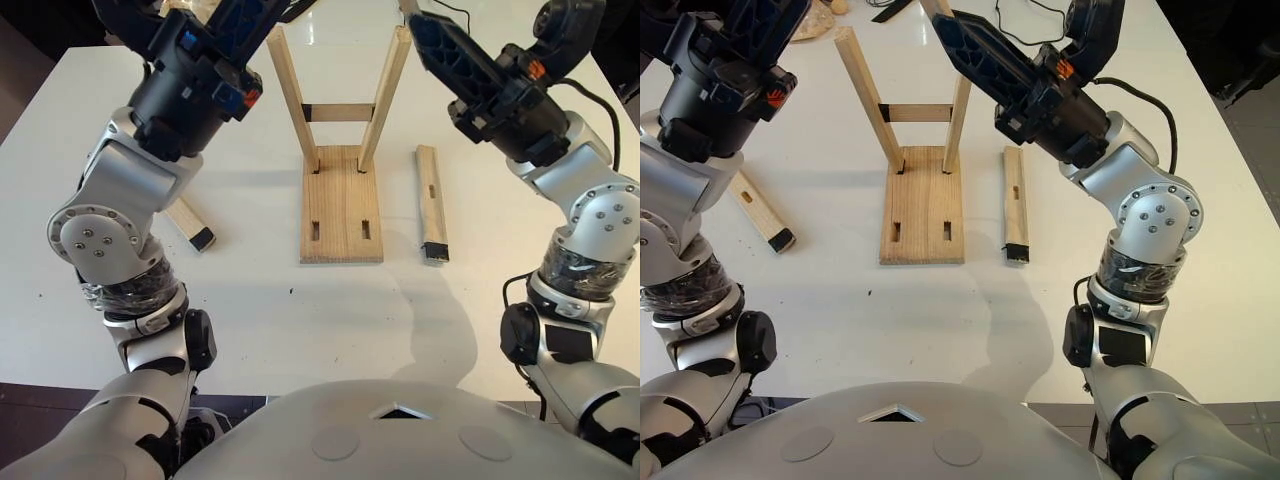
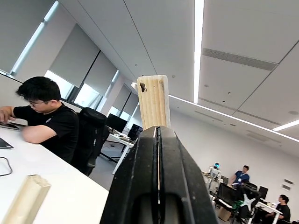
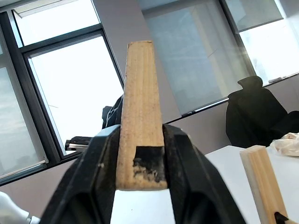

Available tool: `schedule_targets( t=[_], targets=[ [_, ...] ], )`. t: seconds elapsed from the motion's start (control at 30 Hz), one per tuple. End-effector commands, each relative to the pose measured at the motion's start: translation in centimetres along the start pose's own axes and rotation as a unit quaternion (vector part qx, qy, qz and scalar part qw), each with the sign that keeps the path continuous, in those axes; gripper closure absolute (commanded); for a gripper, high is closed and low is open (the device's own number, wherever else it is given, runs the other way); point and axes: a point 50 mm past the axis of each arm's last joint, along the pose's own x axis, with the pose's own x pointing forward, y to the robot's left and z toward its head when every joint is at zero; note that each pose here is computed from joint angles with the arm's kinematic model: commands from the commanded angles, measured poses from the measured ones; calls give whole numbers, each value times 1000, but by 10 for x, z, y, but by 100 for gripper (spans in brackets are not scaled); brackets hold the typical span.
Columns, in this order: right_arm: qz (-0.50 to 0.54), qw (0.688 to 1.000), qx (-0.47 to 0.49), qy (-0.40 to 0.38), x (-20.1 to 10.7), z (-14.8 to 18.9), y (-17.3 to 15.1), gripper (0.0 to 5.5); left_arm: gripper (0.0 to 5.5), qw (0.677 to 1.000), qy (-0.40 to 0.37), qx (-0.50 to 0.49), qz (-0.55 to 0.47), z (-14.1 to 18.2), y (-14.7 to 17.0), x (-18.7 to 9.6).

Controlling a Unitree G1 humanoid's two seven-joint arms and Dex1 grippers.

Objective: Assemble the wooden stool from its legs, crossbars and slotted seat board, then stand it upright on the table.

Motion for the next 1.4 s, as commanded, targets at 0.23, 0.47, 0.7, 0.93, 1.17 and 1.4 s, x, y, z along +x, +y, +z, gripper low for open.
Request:
schedule_targets(
  t=[0.23,0.47,0.7,0.93,1.17,1.4],
  targets=[
    [39,999,5,32,-3,-4,7,419,410,1000,1,-29,-13,-9,-5,-2],
    [43,998,13,48,-7,-6,8,419,321,999,33,-32,-22,-14,-7,-1],
    [43,996,39,67,-17,-18,13,419,271,998,62,-23,-23,-15,-6,-3],
    [32,994,68,83,-24,-29,13,419,271,997,69,-7,-20,-12,-2,-4],
    [33,990,120,70,-24,-33,15,419,271,997,73,-9,-35,-15,-4,-4],
    [28,982,177,66,-23,-40,20,419,344,996,75,-7,-41,-14,-3,-4]
  ],
)
